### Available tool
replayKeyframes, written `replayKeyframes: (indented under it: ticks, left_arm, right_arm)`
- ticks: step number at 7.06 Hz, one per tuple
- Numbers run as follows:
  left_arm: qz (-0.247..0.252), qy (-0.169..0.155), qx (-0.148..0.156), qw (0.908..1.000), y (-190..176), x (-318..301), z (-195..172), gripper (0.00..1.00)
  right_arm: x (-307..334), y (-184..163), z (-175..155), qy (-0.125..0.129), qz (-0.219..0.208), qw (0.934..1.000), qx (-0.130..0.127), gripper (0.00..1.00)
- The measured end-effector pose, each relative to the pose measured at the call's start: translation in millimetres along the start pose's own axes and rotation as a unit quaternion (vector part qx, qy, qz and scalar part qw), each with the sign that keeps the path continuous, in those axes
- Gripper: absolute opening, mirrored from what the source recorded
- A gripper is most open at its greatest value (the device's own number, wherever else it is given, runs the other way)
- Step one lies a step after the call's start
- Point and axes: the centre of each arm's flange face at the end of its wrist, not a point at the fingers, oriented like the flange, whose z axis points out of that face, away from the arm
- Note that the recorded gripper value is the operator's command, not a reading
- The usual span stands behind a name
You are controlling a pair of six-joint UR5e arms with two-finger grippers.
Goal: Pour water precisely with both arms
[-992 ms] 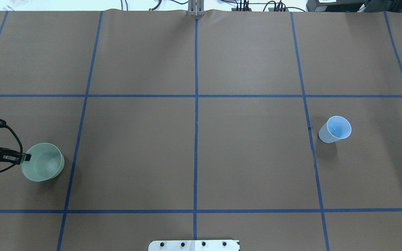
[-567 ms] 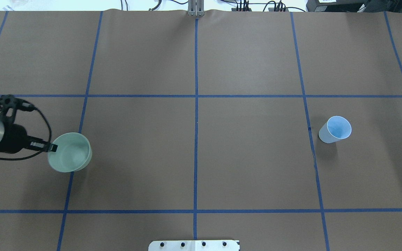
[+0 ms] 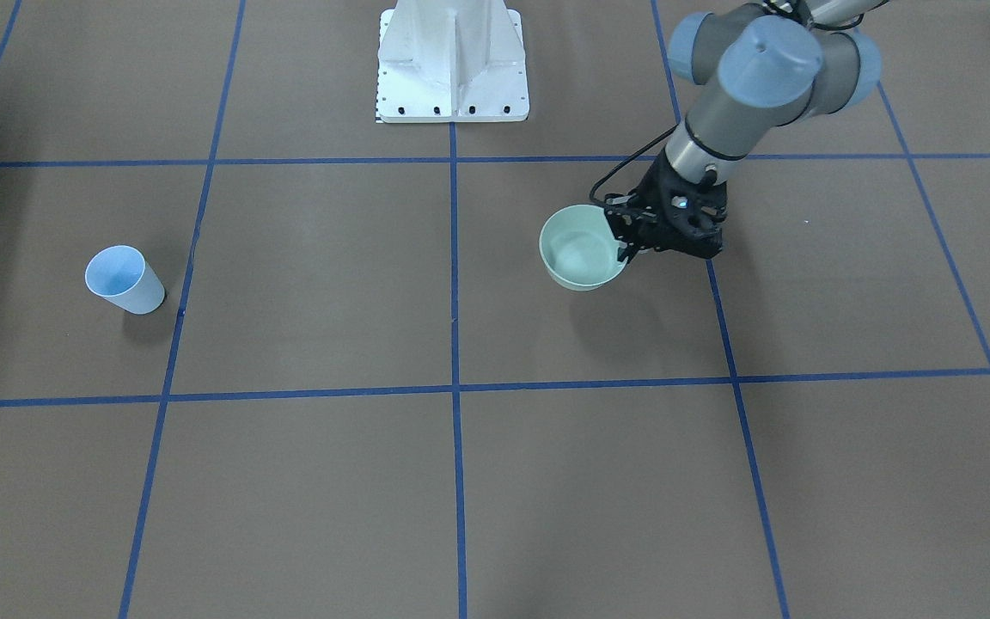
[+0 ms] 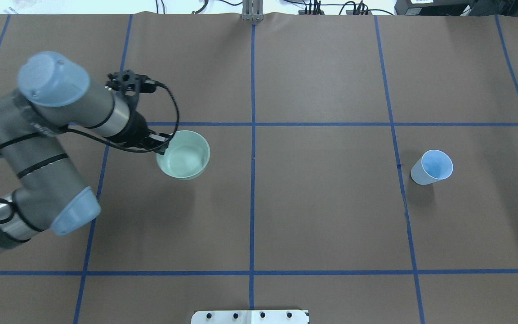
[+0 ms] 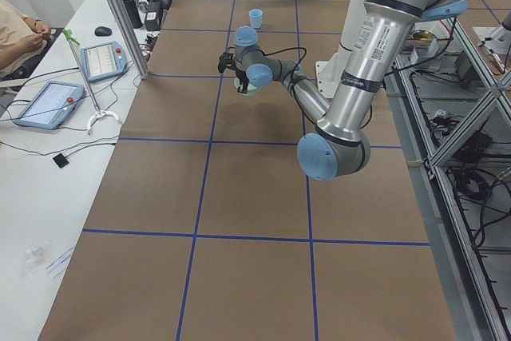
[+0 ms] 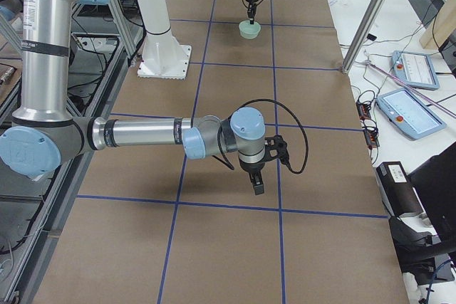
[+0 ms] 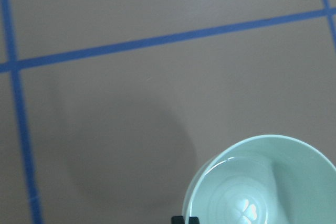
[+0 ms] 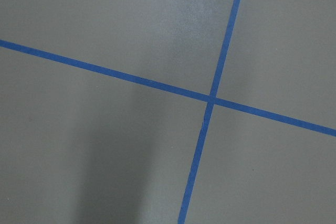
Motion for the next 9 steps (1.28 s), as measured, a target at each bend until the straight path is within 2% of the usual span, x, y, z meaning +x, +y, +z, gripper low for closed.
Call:
replayKeyframes:
  ticks: [1, 3, 5, 6, 7, 9]
  left_arm:
    - [0.001, 0.001, -0.003, 1.0, -17.0, 46.1, 26.3, 0.0]
    - [0.013, 0.006, -0.001, 0.9999, -24.6, 103.0, 66.1, 0.0]
    - [0.017, 0.007, -0.004, 0.9998, -20.2, 114.2, 82.6, 0.27]
    - [0.019, 0.003, -0.002, 0.9998, -17.7, 115.5, 90.4, 0.57]
    - [0.022, 0.002, 0.004, 0.9998, -15.8, 116.1, 98.2, 1.0]
    - [0.026, 0.012, 0.017, 0.9994, -17.6, 119.6, 93.0, 1.0]
  right_arm:
    - [0.1, 0.1, 0.0, 0.0, 0.0, 1.0, 0.0, 1.0]
    - [0.1, 0.1, 0.0, -0.001, 0.0, 1.0, 0.0, 1.0]
    - [0.4, 0.3, 0.6, -0.001, 0.001, 1.0, -0.001, 1.0]
    - [0.7, 0.5, 0.9, -0.001, 0.001, 1.0, -0.001, 1.0]
    - [0.9, 0.5, 0.9, 0.0, 0.001, 1.0, -0.001, 1.0]
    - [0.5, -0.9, -0.1, 0.0, 0.001, 1.0, 0.0, 1.0]
